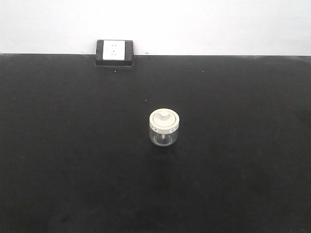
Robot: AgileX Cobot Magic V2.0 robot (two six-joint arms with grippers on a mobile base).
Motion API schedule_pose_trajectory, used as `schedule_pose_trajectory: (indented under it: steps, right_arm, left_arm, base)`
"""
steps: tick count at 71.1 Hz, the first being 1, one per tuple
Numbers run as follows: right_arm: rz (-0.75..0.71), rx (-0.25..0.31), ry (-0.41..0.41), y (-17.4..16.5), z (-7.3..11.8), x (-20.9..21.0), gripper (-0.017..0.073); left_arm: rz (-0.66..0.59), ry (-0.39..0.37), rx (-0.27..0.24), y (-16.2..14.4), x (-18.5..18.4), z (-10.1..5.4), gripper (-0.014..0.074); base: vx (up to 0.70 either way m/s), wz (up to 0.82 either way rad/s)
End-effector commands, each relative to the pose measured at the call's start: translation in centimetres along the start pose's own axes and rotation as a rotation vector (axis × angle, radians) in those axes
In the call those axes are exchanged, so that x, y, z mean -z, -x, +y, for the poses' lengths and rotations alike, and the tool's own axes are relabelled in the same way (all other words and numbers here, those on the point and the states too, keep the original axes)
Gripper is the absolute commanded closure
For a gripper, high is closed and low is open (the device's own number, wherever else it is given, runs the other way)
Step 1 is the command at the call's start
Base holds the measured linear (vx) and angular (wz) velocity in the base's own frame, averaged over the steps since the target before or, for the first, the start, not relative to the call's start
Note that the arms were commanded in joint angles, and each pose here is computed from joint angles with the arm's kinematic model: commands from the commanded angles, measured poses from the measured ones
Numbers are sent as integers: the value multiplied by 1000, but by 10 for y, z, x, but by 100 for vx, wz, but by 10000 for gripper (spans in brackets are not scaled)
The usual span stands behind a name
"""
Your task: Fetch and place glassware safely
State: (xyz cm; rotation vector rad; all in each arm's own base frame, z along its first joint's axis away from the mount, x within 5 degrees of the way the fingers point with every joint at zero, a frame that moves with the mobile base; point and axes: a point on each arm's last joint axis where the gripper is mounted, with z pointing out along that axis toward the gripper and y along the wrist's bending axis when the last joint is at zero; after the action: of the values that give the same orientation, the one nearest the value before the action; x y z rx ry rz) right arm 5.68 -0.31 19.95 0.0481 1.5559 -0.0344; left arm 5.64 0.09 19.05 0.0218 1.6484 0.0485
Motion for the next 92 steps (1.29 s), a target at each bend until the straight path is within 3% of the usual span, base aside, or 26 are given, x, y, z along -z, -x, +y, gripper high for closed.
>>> schedule_pose_trajectory:
  steps: [1, 92]
  right_arm:
    - [-68, 1, 0, 1, 0, 1, 563]
    - [-68, 1, 0, 1, 0, 1, 563]
  left_arm:
    - [-55, 5, 16, -2, -1, 0, 601]
    - [-55, 5, 16, -2, -1, 0, 601]
  base:
    - [0, 0]
    - [0, 0]
